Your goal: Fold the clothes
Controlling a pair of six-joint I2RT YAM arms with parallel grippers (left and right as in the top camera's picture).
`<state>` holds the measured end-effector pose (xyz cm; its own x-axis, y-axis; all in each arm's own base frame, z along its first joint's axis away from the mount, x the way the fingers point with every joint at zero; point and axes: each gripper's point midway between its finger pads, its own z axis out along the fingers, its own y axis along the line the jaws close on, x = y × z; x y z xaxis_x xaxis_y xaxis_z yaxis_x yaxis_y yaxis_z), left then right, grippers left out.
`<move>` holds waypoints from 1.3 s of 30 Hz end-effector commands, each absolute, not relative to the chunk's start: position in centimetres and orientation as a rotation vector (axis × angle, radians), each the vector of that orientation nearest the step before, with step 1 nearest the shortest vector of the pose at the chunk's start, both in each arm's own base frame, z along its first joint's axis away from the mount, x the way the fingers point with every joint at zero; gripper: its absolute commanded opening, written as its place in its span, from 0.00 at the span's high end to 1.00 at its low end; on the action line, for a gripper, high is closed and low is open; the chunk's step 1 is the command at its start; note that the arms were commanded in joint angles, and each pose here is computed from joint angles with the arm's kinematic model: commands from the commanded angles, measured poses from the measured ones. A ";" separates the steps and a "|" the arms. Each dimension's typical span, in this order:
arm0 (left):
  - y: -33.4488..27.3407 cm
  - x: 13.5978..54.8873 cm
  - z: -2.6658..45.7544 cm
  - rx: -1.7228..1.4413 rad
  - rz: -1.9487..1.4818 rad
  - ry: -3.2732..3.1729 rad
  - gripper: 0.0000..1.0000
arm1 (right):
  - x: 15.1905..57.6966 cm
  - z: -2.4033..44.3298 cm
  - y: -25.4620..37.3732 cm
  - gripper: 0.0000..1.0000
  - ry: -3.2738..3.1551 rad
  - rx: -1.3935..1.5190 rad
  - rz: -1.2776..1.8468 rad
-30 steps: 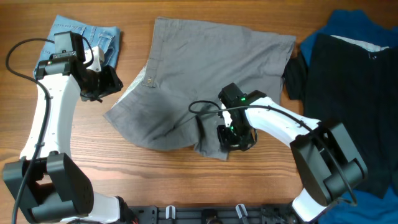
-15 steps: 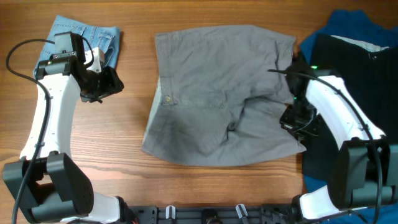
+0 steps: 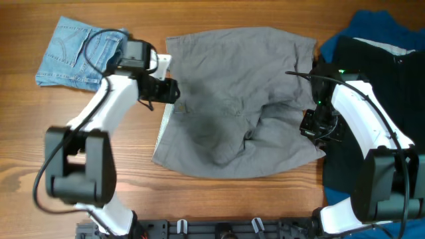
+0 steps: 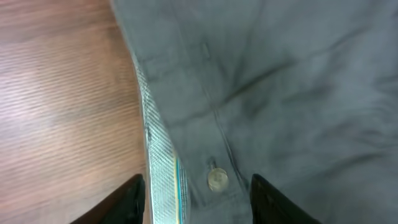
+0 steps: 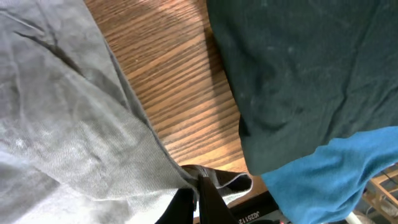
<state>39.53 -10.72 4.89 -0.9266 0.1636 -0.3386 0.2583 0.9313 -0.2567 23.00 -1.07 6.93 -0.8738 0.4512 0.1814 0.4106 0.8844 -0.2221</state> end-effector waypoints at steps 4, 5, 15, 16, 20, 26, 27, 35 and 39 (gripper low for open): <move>-10.6 38.9 0.1 0.349 -0.395 2.868 0.53 | 23.9 7.3 -0.8 0.96 -2.870 -0.657 0.222; -10.8 38.7 -0.2 0.352 -0.420 2.874 0.55 | 24.0 7.3 -0.8 0.96 -2.872 -0.656 0.222; -13.1 38.8 0.3 0.377 -0.622 2.825 0.61 | 24.0 7.3 -0.8 0.96 -2.881 -0.619 0.217; -13.0 38.9 0.3 0.376 -0.609 2.821 0.61 | 24.0 7.3 -0.8 0.96 -2.881 -0.620 0.217; -13.0 39.3 0.4 0.372 -0.598 2.807 0.53 | 24.0 7.3 -0.8 0.96 -2.881 -0.618 0.217; -12.6 38.1 -1.0 0.357 -0.589 2.854 0.53 | 24.0 7.3 -0.8 0.96 -2.887 -0.582 0.214; -12.6 37.8 -1.5 0.332 -0.593 2.871 0.53 | 24.0 7.3 -0.8 0.96 -2.887 -0.581 0.214; -15.1 37.8 -0.1 0.284 -0.839 2.826 0.73 | 24.3 7.3 -0.8 0.96 -2.898 -0.585 0.211; -15.1 38.9 1.8 0.298 -0.818 2.772 0.92 | 24.3 7.2 -0.8 0.96 -2.897 -0.585 0.211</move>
